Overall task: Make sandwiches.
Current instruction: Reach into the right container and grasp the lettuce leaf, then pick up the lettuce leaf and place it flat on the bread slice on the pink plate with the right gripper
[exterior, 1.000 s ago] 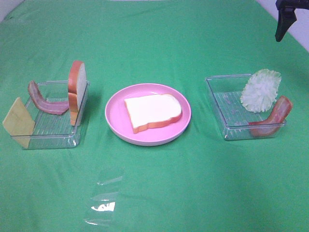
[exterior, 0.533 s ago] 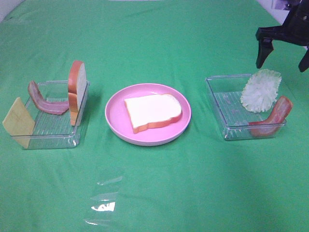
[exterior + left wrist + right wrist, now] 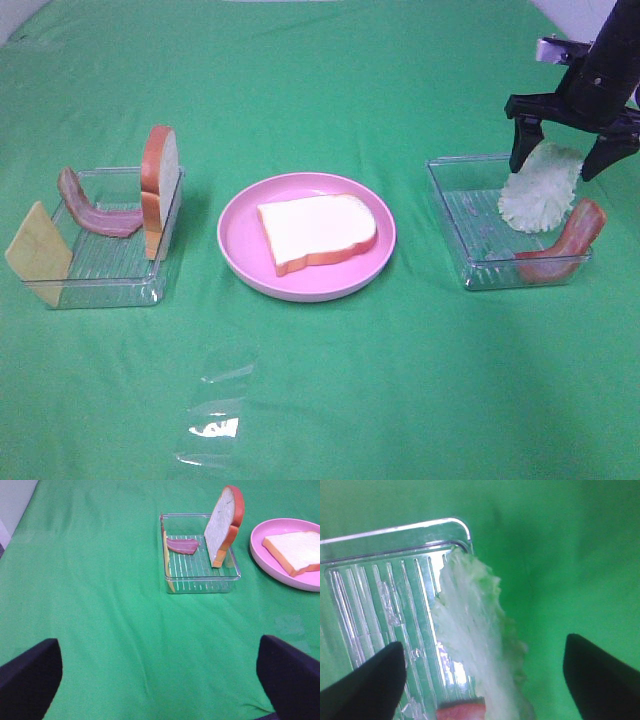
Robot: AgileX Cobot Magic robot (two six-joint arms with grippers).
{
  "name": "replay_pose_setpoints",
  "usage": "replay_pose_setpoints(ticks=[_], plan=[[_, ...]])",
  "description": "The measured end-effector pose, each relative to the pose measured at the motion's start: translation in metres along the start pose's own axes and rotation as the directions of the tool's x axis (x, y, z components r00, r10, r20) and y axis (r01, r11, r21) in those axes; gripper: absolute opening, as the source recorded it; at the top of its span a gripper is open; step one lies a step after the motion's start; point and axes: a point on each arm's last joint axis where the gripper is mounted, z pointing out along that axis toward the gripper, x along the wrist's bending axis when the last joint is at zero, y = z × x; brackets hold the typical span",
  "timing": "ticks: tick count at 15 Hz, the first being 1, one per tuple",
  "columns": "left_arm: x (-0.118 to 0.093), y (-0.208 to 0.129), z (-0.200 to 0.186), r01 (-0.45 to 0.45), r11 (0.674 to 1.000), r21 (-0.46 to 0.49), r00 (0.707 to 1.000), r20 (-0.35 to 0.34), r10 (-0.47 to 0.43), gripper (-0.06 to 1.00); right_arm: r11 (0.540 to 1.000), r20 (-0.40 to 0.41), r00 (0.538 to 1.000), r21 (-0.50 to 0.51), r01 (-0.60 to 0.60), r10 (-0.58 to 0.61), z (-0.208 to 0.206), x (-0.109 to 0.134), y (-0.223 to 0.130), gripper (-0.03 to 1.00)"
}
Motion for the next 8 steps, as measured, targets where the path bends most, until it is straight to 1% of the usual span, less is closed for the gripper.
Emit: replay_pose_setpoints(ticks=[1, 2, 3, 5, 6, 7, 8], plan=[[0.0000, 0.0000, 0.0000, 0.000, 1.000, 0.000, 1.000, 0.000, 0.000, 0.97, 1.000, 0.000, 1.000, 0.000, 0.000, 0.000, 0.0000, 0.0000, 0.0000, 0.73], [0.0000, 0.0000, 0.0000, 0.000, 1.000, 0.000, 1.000, 0.000, 0.000, 0.97, 1.000, 0.000, 1.000, 0.000, 0.000, 0.000, 0.0000, 0.0000, 0.0000, 0.60], [0.0000, 0.0000, 0.0000, 0.000, 1.000, 0.000, 1.000, 0.000, 0.000, 0.97, 1.000, 0.000, 1.000, 0.000, 0.000, 0.000, 0.0000, 0.0000, 0.0000, 0.54], [0.0000, 0.0000, 0.0000, 0.000, 1.000, 0.000, 1.000, 0.000, 0.000, 0.97, 1.000, 0.000, 1.000, 0.000, -0.001, 0.001, 0.0000, 0.0000, 0.0000, 0.22], [0.0000, 0.0000, 0.0000, 0.000, 1.000, 0.000, 1.000, 0.000, 0.000, 0.97, 1.000, 0.000, 1.000, 0.002, -0.001, 0.001, 0.0000, 0.0000, -0.0002, 0.10], [0.0000, 0.0000, 0.0000, 0.000, 1.000, 0.000, 1.000, 0.000, 0.000, 0.97, 1.000, 0.000, 1.000, 0.008, -0.002, 0.002, 0.0000, 0.0000, -0.0007, 0.02], [0.0000, 0.0000, 0.0000, 0.000, 1.000, 0.000, 1.000, 0.000, 0.000, 0.97, 1.000, 0.000, 1.000, 0.016, -0.002, 0.002, 0.0000, 0.0000, -0.0015, 0.02]])
